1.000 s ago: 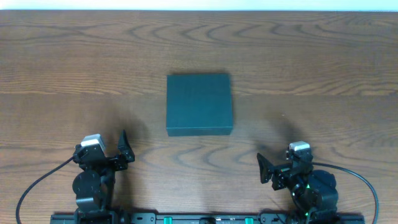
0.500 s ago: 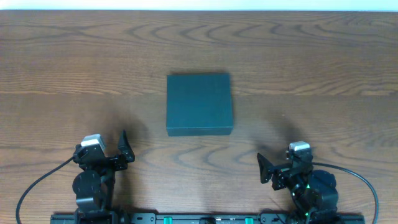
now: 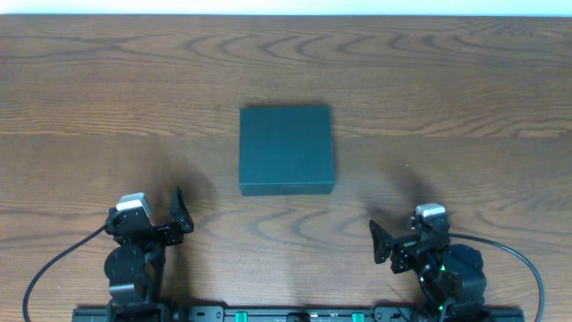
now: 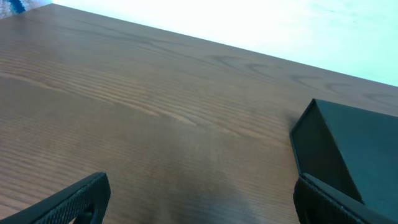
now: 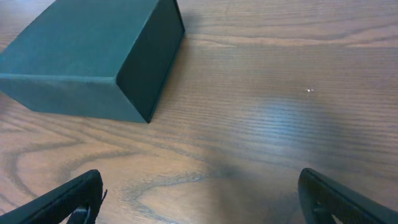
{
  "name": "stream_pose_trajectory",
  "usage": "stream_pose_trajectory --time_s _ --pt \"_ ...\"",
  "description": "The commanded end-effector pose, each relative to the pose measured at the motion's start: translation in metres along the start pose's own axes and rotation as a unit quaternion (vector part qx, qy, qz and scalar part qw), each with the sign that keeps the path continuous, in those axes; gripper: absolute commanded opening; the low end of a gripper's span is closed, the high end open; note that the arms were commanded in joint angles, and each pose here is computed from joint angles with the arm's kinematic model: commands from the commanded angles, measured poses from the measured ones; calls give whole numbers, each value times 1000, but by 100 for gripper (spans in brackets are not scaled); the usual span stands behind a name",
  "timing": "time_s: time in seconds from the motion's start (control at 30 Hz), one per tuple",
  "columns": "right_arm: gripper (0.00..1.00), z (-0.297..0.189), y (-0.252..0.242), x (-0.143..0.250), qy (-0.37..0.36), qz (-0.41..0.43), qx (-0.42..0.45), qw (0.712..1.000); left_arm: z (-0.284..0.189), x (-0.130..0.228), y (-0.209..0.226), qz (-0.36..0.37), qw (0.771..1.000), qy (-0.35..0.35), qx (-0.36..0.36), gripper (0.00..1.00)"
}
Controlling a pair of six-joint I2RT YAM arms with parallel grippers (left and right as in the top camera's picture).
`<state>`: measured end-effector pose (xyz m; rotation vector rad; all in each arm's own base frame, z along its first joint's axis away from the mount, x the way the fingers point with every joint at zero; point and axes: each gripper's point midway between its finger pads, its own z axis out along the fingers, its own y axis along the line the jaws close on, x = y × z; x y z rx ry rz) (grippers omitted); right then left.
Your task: Pack container
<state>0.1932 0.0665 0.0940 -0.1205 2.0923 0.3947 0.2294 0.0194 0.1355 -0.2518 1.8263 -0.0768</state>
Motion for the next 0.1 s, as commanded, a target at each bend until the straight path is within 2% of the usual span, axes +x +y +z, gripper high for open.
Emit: stream_pose_trajectory --time_s 0.0,0.07 --pt "99 0 2 0 -2 -9 -4 1000 3 11 5 9 1000 12 -10 95" --pt "99 0 2 0 -2 -9 -4 1000 3 11 5 9 1000 12 -10 95"
